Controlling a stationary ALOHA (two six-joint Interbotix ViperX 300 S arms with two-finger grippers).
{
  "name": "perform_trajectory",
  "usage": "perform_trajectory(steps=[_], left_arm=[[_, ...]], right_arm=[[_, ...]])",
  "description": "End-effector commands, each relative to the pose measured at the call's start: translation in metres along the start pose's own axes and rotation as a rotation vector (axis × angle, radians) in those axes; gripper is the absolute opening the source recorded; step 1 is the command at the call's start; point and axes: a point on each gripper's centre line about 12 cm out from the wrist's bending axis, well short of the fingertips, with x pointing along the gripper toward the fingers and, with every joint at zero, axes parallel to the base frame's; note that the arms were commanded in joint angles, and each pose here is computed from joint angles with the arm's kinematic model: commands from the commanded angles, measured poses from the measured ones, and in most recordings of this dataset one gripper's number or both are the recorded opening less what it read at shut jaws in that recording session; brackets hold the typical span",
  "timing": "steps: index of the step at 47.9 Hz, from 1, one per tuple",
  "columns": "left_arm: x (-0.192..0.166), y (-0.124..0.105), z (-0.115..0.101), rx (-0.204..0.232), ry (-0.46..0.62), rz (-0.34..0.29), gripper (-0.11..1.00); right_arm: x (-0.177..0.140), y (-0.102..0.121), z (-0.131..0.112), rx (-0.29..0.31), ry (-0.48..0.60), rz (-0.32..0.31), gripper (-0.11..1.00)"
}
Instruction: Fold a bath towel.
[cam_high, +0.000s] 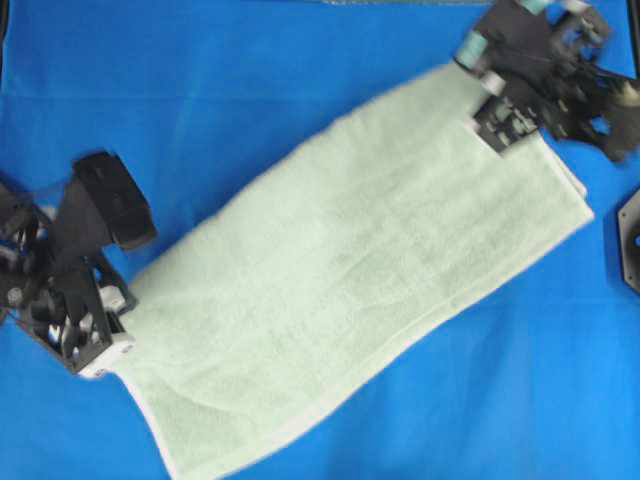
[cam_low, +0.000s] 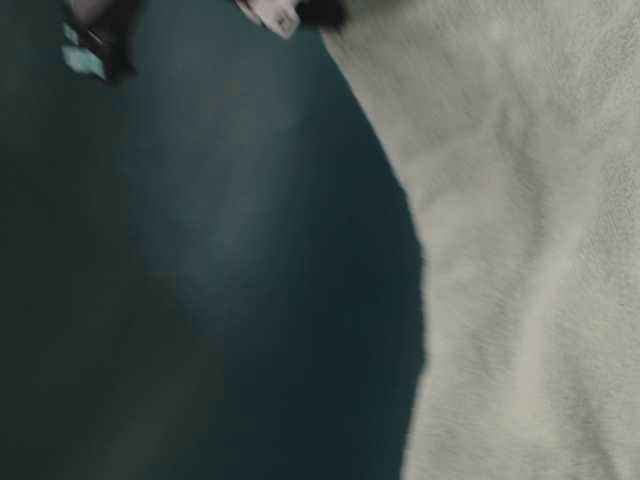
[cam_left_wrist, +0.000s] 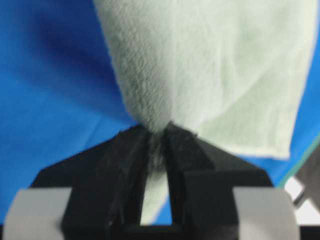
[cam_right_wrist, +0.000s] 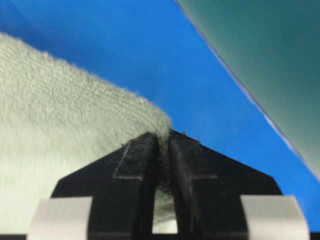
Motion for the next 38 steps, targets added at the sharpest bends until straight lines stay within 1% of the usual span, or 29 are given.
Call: perform_trajectory(steps=[1,7,12,17,22,24,25,31,34,36,38], left_arm=[[0.004,0.015,-0.005,-0.018,-0.028,-0.038,0.09],[0.016,0.034,-0.016,-0.026,-0.029,-0.042,0.09],[0.023,0.043,-0.022,-0.03,-0.023,-0.035,0.09],[0.028,0.048,-0.023,-0.036,-0.023,-0.029,0.09],[0.029,0.051,-0.023,-0.036,-0.024,-0.021,0.11],[0.029,0.052,-0.023,-0.034,-0.025,-0.02,0.18],[0.029,0.052,-0.023,-0.034,-0.025,-0.02,0.23],[0.028,0.054,-0.024,-0.015,-0.022,-0.008,0.6],[0.026,0.055,-0.023,0.007,-0.025,-0.004,0.76],[0.023,0.056,-0.024,0.024,-0.025,0.0,0.83],[0.019,0.058,-0.023,0.036,-0.028,0.003,0.88]], right_arm=[[0.022,-0.005,0.016,0.002,-0.062,0.052,0.11],[0.046,-0.01,0.023,-0.014,-0.059,0.059,0.11],[0.062,-0.009,0.023,-0.059,-0.033,0.054,0.11],[0.068,-0.006,0.026,-0.073,-0.027,0.054,0.11],[0.07,-0.005,0.031,-0.072,-0.037,0.06,0.11],[0.071,-0.004,0.033,-0.071,-0.042,0.064,0.11],[0.071,-0.003,0.033,-0.072,-0.045,0.067,0.15],[0.069,-0.005,0.033,-0.071,-0.044,0.059,0.52],[0.064,-0.009,0.033,-0.069,-0.038,0.042,0.65],[0.06,-0.011,0.032,-0.063,-0.029,0.027,0.69],[0.051,-0.013,0.03,-0.044,-0.014,0.014,0.68]])
